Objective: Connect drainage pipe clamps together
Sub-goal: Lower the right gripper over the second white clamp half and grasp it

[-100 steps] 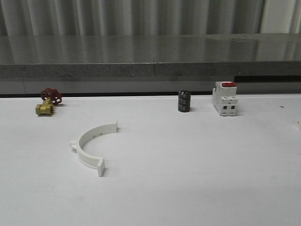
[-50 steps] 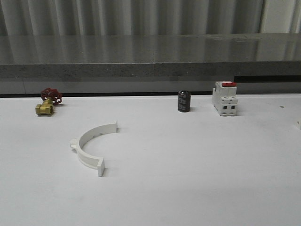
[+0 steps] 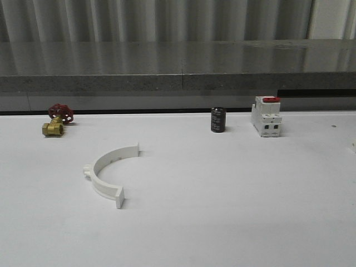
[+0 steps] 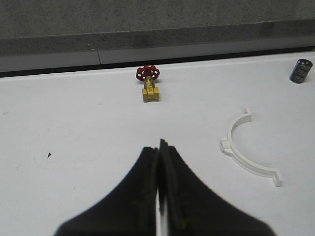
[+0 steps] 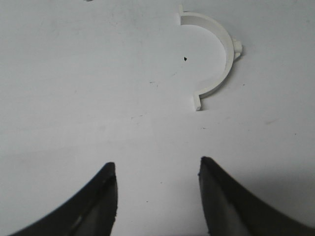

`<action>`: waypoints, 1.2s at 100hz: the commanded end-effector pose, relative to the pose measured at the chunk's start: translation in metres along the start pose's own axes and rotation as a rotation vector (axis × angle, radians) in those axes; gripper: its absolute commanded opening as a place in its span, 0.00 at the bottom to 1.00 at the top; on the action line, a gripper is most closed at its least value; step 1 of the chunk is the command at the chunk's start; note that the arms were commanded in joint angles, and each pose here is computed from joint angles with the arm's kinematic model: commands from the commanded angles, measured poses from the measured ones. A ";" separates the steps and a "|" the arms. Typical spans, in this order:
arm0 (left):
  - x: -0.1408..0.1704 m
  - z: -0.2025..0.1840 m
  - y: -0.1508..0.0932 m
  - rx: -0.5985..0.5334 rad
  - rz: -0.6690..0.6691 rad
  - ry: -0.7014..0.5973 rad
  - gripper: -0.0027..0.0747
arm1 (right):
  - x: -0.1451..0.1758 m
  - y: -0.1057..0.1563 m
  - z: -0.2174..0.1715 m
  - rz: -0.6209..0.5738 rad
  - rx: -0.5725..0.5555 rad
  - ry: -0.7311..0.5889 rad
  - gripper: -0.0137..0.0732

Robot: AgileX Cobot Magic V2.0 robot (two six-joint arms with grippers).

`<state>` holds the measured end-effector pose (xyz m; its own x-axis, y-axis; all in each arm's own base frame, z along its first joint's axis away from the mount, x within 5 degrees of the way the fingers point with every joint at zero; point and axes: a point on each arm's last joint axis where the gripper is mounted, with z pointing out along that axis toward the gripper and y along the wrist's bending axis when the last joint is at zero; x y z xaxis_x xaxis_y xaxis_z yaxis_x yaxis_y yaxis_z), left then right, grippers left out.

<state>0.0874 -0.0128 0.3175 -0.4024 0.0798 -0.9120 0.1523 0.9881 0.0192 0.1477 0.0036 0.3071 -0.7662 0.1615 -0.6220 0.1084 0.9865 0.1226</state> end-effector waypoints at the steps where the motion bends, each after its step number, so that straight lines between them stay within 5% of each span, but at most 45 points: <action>1: -0.013 -0.004 0.000 0.000 -0.006 -0.091 0.01 | -0.019 0.003 0.006 0.002 -0.005 -0.032 0.65; 37: -0.013 -0.004 0.000 0.000 -0.006 -0.091 0.01 | -0.081 0.002 0.093 -0.047 0.051 0.150 0.65; 64: -0.013 -0.004 0.000 0.000 -0.006 -0.091 0.01 | -0.118 -0.041 0.138 -0.066 0.120 0.224 0.65; 84: -0.013 -0.004 0.000 0.000 -0.006 -0.091 0.01 | -0.126 -0.080 0.158 -0.061 0.145 0.249 0.65; 120: -0.013 -0.004 0.000 0.000 -0.006 -0.091 0.01 | -0.115 -0.092 0.213 -0.046 0.050 0.294 0.65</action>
<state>0.0874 -0.0128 0.3175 -0.4024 0.0798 -0.9120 0.1523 0.9881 0.0192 0.3531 -0.0962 0.1861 -0.9499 0.1205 -0.2884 0.1046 0.9920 0.0701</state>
